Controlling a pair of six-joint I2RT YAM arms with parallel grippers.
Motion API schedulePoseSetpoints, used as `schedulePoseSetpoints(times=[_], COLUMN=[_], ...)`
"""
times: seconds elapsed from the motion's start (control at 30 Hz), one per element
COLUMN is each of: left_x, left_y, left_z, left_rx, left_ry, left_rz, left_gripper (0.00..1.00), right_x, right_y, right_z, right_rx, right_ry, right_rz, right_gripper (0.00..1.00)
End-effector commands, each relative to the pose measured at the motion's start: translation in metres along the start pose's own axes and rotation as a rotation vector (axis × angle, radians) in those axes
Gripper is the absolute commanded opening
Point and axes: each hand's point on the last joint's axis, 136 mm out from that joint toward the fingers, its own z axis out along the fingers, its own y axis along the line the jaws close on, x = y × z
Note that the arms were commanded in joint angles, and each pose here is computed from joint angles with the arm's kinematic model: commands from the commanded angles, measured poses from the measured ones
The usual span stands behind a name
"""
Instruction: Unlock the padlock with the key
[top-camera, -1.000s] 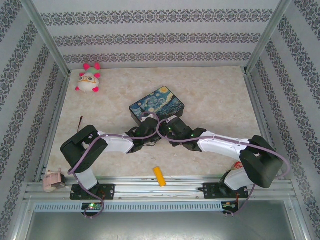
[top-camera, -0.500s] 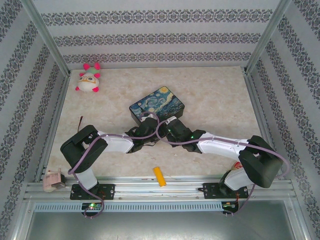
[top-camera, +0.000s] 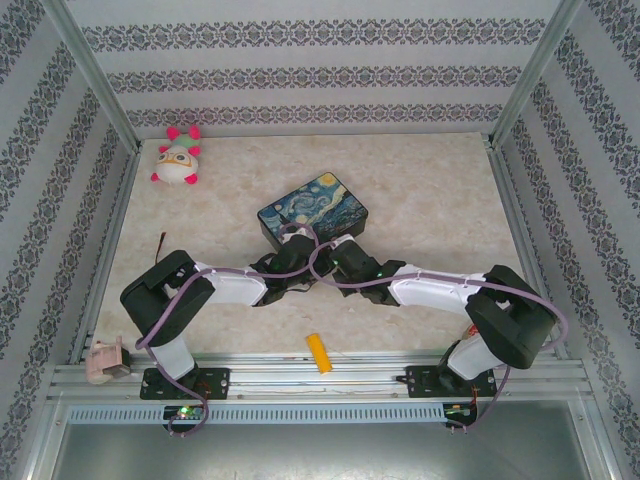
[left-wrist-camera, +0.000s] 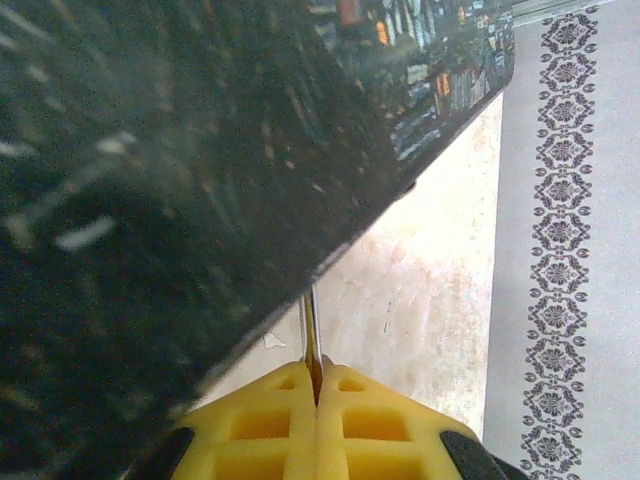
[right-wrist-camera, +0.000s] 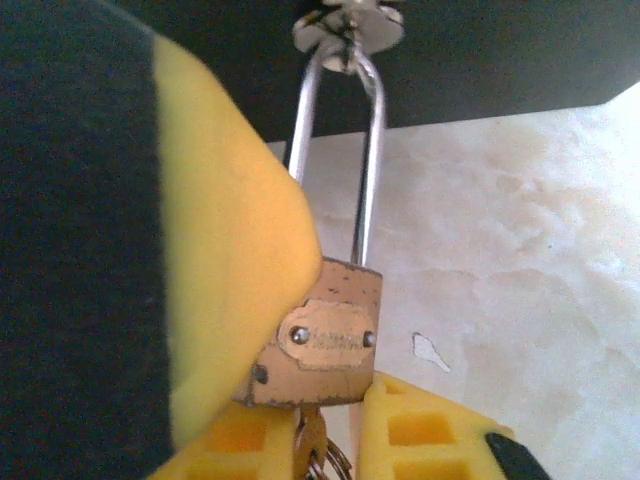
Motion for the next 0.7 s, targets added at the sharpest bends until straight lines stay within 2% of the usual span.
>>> schedulePoseSetpoints(times=[0.0, 0.07, 0.13, 0.23, 0.43, 0.53, 0.67], left_x=[-0.009, -0.009, -0.009, -0.011, -0.019, -0.028, -0.038], left_y=[-0.02, -0.02, -0.02, -0.021, -0.021, -0.018, -0.016], left_z=[-0.008, -0.008, -0.008, -0.008, -0.01, -0.011, -0.011], left_rx=[0.06, 0.064, 0.068, 0.076, 0.074, 0.053, 0.029], left_ry=[-0.016, -0.017, -0.017, -0.025, -0.074, -0.125, -0.185], left_rz=[-0.01, -0.009, -0.008, -0.007, -0.001, 0.011, 0.033], left_gripper=[0.0, 0.06, 0.17, 0.36, 0.59, 0.63, 0.53], right_x=[-0.022, -0.027, -0.03, -0.032, -0.028, -0.028, -0.027], right_y=[0.002, 0.006, 0.009, 0.011, 0.013, 0.014, 0.014], right_z=[-0.006, -0.009, -0.012, -0.014, -0.011, -0.009, -0.007], right_rx=[-0.083, -0.162, -0.218, -0.272, -0.306, -0.315, -0.321], right_ry=[-0.076, -0.092, -0.101, -0.102, -0.087, -0.087, -0.088], right_rz=[0.065, 0.09, 0.105, 0.119, 0.137, 0.151, 0.164], right_gripper=[0.07, 0.03, 0.0, 0.0, 0.0, 0.0, 0.0])
